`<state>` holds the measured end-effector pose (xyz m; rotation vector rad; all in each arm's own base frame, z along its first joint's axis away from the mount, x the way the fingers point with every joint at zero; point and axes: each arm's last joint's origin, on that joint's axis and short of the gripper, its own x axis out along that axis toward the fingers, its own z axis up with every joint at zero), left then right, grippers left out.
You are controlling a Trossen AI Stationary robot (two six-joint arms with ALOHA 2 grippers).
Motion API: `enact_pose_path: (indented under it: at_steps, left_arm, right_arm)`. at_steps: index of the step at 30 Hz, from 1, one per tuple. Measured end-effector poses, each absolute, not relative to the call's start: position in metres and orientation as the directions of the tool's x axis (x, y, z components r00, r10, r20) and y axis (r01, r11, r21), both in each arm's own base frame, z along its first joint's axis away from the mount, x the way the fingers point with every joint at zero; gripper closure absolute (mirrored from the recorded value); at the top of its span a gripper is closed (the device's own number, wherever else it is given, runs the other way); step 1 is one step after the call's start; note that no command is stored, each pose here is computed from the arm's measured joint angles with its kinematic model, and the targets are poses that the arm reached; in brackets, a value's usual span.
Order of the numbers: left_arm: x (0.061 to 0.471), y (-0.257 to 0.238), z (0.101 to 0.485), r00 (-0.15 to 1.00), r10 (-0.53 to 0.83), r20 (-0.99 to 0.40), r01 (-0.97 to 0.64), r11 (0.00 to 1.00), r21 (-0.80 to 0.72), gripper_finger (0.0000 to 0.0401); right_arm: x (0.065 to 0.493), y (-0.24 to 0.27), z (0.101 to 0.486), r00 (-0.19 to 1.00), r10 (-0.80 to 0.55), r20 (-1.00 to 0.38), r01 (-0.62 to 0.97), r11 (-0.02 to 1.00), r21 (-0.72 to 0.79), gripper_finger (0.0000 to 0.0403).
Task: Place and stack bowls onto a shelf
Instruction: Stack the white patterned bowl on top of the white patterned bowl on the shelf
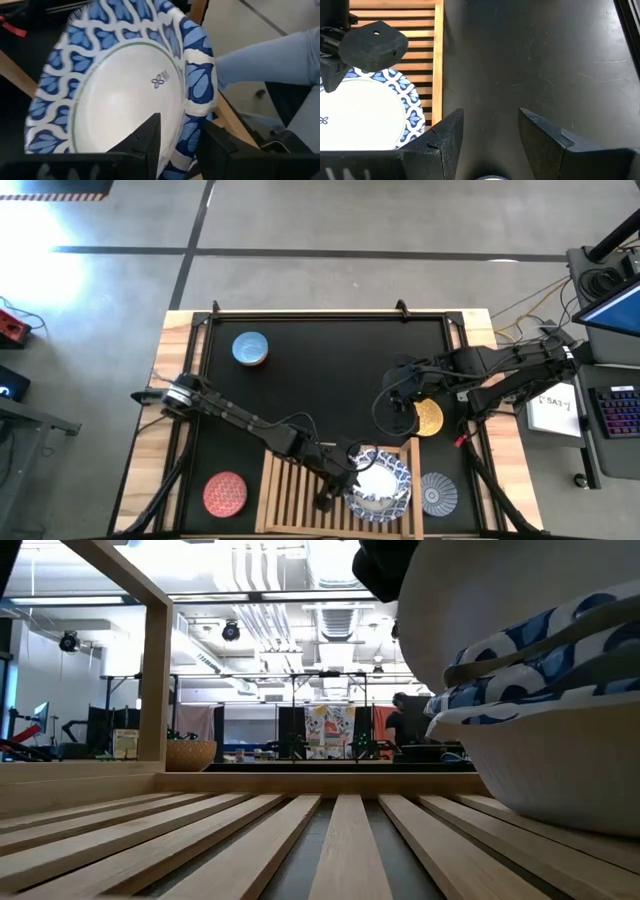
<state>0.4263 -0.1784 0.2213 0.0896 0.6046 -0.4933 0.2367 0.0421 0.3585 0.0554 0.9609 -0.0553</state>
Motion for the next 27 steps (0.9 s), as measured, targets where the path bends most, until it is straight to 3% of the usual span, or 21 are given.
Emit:
enact_pose_path:
  at_steps: [14, 27]
  left_arm:
    - [0.418, -0.18, 0.235, 0.705, -0.423, -0.569, 0.498, 0.867, -0.028, 0.025]
    - [0.412, -0.181, 0.248, 0.714, -0.432, -0.551, 0.511, 0.86, -0.012, 0.0246]
  right_arm:
    - [0.236, 0.042, 0.358, 0.567, -0.023, -0.823, 0.098, 0.994, 0.04, 0.0225]
    - [0.236, 0.042, 0.358, 0.562, -0.024, -0.827, 0.112, 0.993, 0.048, 0.0228]
